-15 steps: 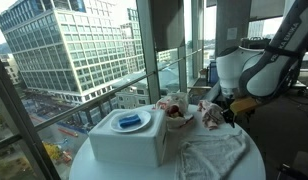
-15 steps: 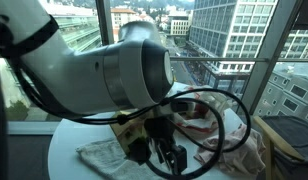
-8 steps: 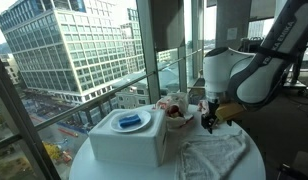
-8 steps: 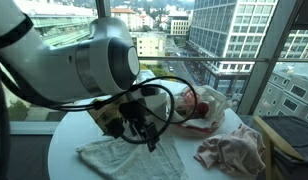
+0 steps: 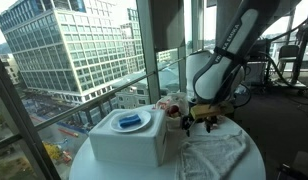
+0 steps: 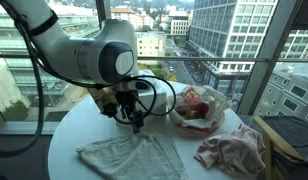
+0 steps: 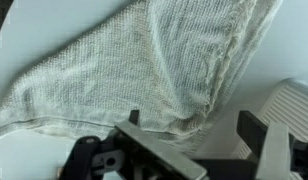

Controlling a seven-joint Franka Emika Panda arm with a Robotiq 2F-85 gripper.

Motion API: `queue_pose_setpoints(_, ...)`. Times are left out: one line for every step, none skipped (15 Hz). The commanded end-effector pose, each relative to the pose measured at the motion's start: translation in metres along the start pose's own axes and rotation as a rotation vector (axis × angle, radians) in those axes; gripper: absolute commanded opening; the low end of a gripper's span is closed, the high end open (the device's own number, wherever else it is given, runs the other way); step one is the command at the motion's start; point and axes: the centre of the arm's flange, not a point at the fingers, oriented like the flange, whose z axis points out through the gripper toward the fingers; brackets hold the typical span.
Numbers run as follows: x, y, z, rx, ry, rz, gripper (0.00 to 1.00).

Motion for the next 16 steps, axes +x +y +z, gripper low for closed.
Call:
queue_pose_setpoints(0.032,-0.027,0.01,0.03,-0.033,0.006,1.0)
queue_pose_setpoints(0.038,-0.031,0.014,0.03,-0.038,0.007,1.0)
queue_pose_setpoints(0.044,-0.034,0.019,0.029,-0.043,0.006,1.0)
queue_pose_setpoints(0.049,-0.037,0.023,0.031,-0.049,0.001,1.0)
queue_pose_setpoints(0.053,-0.04,0.029,0.03,-0.054,0.001,1.0)
queue_pose_setpoints(0.058,-0.042,0.037,0.027,-0.064,-0.003,1.0)
queue_pose_setpoints(0.061,-0.044,0.044,0.026,-0.073,-0.008,1.0)
queue_pose_setpoints(0.064,-0.044,0.051,0.024,-0.08,-0.01,1.0)
queue_pose_setpoints(0.066,-0.045,0.058,0.026,-0.083,-0.012,1.0)
queue_pose_setpoints(0.068,-0.044,0.064,0.029,-0.085,-0.015,1.0)
queue_pose_setpoints(0.071,-0.043,0.07,0.033,-0.084,-0.021,1.0)
queue_pose_setpoints(0.073,-0.042,0.075,0.036,-0.09,-0.024,1.0)
queue_pose_setpoints(0.076,-0.04,0.079,0.038,-0.093,-0.025,1.0)
queue_pose_setpoints(0.079,-0.039,0.085,0.035,-0.094,-0.025,1.0)
queue_pose_setpoints(0.081,-0.037,0.09,0.032,-0.098,-0.025,1.0)
queue_pose_setpoints(0.084,-0.035,0.094,0.03,-0.1,-0.027,1.0)
